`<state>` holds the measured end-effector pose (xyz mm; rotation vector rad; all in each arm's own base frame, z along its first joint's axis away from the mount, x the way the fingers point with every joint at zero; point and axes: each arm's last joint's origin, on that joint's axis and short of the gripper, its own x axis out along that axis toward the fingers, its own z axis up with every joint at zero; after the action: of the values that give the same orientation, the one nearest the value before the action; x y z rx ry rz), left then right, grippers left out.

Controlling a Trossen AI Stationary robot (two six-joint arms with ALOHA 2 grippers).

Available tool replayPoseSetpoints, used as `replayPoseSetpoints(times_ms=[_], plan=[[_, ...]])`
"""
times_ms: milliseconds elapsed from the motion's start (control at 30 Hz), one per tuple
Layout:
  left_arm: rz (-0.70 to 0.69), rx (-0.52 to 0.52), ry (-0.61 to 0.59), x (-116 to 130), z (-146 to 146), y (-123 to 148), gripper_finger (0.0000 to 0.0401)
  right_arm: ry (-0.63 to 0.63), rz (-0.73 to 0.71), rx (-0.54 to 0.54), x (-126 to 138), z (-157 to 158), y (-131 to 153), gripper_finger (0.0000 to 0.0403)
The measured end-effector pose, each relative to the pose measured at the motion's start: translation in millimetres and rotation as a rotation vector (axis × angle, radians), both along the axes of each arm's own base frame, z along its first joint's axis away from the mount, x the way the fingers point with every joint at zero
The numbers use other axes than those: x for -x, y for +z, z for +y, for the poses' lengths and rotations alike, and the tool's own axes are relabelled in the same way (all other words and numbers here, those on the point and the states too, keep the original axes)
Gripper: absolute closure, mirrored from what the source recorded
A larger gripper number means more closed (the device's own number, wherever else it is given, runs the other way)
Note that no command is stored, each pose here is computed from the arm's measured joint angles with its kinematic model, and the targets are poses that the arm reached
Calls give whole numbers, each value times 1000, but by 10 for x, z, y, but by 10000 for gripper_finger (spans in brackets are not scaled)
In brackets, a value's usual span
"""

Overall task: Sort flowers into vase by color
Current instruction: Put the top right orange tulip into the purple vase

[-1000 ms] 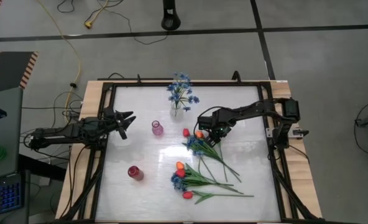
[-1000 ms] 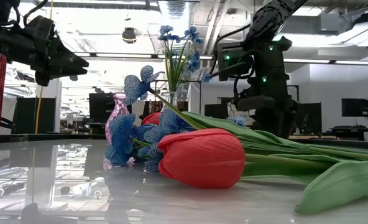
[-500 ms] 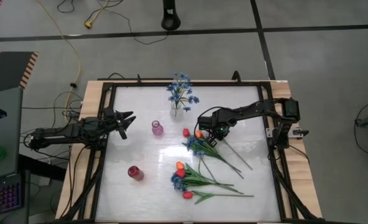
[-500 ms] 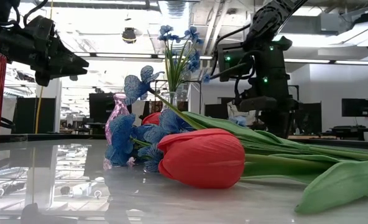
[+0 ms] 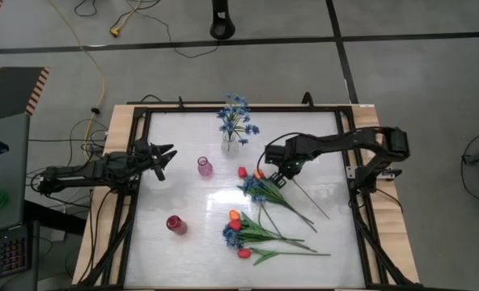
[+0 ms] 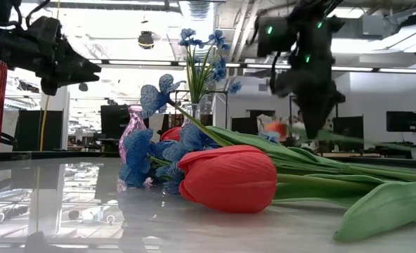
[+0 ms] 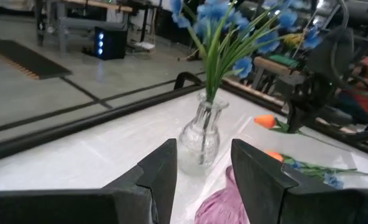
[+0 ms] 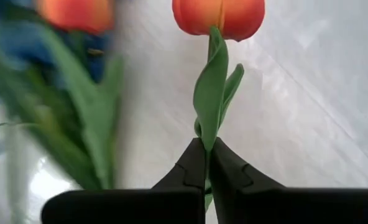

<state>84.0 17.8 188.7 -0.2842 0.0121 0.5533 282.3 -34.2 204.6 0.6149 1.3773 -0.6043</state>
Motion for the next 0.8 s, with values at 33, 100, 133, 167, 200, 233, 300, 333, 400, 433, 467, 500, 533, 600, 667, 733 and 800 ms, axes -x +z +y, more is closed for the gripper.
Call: replayPoseSetpoints(times_ms=[33,100,133,167,200,233,300,333,400,433,467,500,533,600,667,733,800], plan=[[-7,-6,-8,-2,-2,10,262,1,-30,3,31,7,79,371],[-26,-18,-27,-6,-6,34,262,4,-97,11,94,22,238,370],[-43,-23,-37,-9,-9,52,262,8,-140,18,125,37,323,369],[-62,-27,-48,-11,-11,71,262,10,-187,26,147,47,401,368],[-80,-34,-56,-12,-14,91,262,13,-240,33,173,58,486,366],[-98,-43,-64,-13,-16,112,262,20,-299,40,189,72,568,366],[-140,-63,-76,-13,-19,160,262,55,-436,62,199,102,735,365],[-162,-72,-83,-12,-21,184,262,81,-500,75,201,121,811,365],[-200,-96,-103,-9,-27,230,262,144,-630,111,186,155,954,364],[-220,-105,-116,-8,-31,251,262,178,-694,132,168,172,1018,364],[-240,-116,-129,-10,-35,274,262,212,-754,155,153,188,1080,364],[-260,-129,-140,-12,-38,299,262,250,-810,182,137,203,1139,364],[-275,-143,-149,-18,-41,320,262,285,-861,210,113,217,1186,364],[-305,-171,-168,-43,-46,365,262,356,-948,270,65,239,1268,364],[-326,-198,-186,-85,-50,403,263,414,-1008,324,18,258,1318,363],[-342,-225,-205,-139,-54,435,263,456,-1057,376,-34,260,1351,363],[-350,-248,-212,-208,-54,457,262,485,-1087,413,-69,259,1370,363]])
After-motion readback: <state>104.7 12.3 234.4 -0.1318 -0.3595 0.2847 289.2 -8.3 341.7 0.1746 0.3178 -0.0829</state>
